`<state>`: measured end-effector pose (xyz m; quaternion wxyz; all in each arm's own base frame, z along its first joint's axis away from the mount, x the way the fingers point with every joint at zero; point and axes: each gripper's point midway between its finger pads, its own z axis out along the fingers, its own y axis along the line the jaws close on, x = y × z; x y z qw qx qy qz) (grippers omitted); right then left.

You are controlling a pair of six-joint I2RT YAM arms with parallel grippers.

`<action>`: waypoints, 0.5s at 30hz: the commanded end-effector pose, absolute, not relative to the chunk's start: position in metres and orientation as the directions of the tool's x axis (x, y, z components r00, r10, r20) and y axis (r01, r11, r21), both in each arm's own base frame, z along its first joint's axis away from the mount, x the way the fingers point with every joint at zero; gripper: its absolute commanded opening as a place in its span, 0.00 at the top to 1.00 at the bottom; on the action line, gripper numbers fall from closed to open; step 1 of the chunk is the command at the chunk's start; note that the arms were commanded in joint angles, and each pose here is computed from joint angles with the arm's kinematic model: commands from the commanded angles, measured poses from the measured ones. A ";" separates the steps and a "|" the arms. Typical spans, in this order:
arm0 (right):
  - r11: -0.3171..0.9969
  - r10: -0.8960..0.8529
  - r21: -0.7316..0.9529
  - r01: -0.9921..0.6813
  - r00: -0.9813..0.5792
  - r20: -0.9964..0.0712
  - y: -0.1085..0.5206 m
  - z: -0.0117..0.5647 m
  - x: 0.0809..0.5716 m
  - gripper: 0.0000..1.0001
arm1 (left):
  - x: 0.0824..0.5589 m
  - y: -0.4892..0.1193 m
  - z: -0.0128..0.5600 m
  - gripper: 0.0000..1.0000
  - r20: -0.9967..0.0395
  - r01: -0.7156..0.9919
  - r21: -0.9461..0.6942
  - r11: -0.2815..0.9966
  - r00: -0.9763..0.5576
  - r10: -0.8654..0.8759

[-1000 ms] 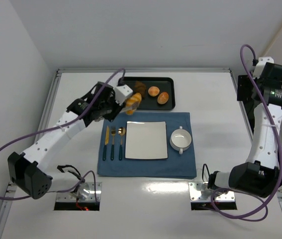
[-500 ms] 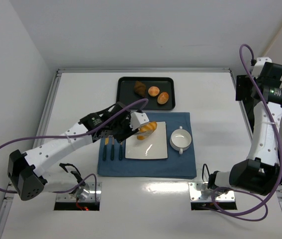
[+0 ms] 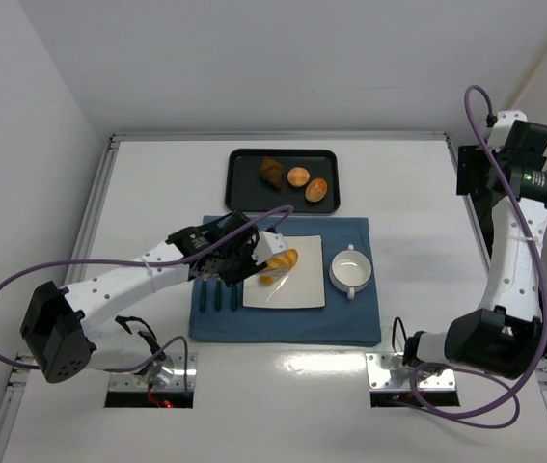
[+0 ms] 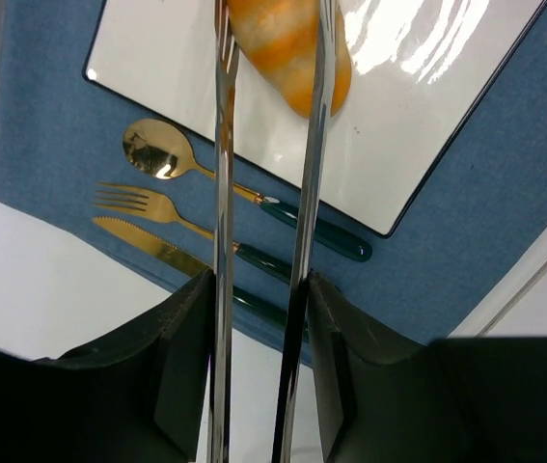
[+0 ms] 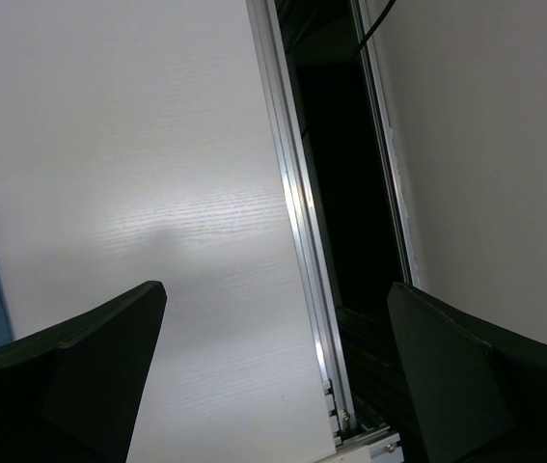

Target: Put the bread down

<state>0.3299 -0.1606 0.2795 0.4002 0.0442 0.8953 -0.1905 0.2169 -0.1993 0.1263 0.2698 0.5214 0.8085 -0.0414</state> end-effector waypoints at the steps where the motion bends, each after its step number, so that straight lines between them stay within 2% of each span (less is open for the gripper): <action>1: 0.919 -0.102 -0.309 0.246 -0.606 -0.789 -0.159 0.308 0.335 0.00 | 0.214 -0.207 0.123 0.94 -0.495 0.873 0.206 0.443 -0.297 0.817; 4: 0.919 -0.102 -0.309 0.246 -0.606 -0.789 -0.159 0.308 0.335 0.00 | 0.213 -0.209 0.122 0.83 -0.499 0.873 0.194 0.448 -0.305 0.811; 12: 0.918 -0.105 -0.309 0.249 -0.600 -0.793 -0.160 0.312 0.335 0.00 | 0.213 -0.212 0.125 0.66 -0.512 0.872 0.182 0.454 -0.310 0.801; 14: 0.918 -0.105 -0.309 0.249 -0.600 -0.793 -0.160 0.312 0.335 0.00 | 0.214 -0.213 0.131 0.58 -0.526 0.870 0.186 0.457 -0.304 0.794; 15: 0.918 -0.105 -0.309 0.249 -0.600 -0.793 -0.160 0.312 0.335 0.00 | 0.214 -0.213 0.131 0.58 -0.526 0.870 0.186 0.457 -0.304 0.794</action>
